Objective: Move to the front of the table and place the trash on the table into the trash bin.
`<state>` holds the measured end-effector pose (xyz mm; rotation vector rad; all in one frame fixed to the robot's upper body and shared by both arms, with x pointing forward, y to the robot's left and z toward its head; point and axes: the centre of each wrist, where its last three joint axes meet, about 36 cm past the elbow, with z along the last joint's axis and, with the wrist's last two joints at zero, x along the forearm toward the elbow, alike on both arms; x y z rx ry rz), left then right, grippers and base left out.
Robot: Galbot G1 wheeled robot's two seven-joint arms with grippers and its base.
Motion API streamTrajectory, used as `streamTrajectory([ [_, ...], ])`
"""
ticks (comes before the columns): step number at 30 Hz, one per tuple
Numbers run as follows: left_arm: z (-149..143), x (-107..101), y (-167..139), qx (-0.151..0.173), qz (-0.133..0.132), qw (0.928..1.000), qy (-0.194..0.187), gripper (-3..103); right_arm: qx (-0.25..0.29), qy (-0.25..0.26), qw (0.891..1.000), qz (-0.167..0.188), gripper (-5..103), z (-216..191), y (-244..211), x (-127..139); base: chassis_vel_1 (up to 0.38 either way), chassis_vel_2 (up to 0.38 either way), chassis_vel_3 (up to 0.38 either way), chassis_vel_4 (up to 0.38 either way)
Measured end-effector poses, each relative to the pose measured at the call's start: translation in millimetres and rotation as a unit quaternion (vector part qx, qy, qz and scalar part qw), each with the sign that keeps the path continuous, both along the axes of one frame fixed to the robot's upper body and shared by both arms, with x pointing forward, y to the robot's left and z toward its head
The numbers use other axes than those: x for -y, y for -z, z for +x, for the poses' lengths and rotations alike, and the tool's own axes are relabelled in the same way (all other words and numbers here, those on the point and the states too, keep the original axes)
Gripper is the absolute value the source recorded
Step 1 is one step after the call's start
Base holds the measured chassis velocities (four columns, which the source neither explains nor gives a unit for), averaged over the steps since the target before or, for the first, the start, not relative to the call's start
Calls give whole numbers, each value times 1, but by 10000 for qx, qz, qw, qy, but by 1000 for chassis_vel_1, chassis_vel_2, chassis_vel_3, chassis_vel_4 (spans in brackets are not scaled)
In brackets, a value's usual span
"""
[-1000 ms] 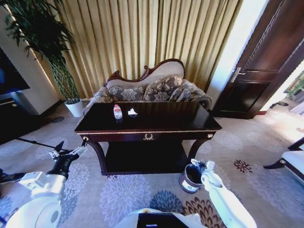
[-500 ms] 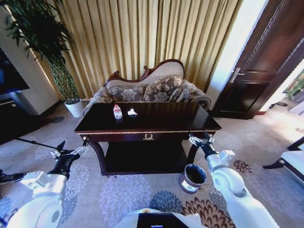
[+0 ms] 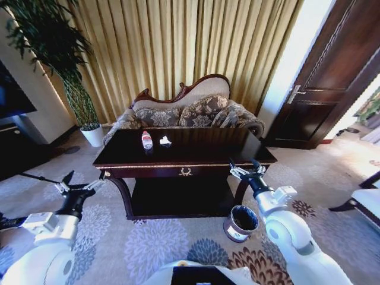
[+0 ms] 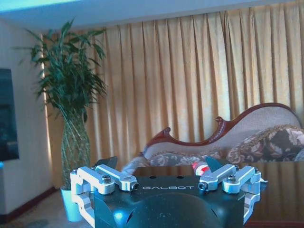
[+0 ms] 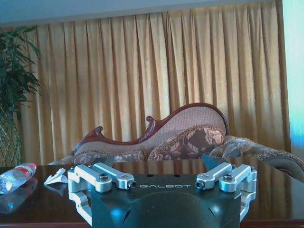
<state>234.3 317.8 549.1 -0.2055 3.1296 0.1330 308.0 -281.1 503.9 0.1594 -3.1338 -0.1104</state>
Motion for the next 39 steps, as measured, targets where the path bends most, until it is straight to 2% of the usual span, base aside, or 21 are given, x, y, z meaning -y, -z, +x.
streamTrajectory([
  [5,0,2,1,-59,-110,9999,35,100,26,-46,10000,-19,100,-2,-2,-3,-102,110,109,-109],
  [39,-3,2,4,-130,-161,9998,-21,100,-200,-288,9994,-6,100,-11,4,-14,-76,81,81,-81],
])
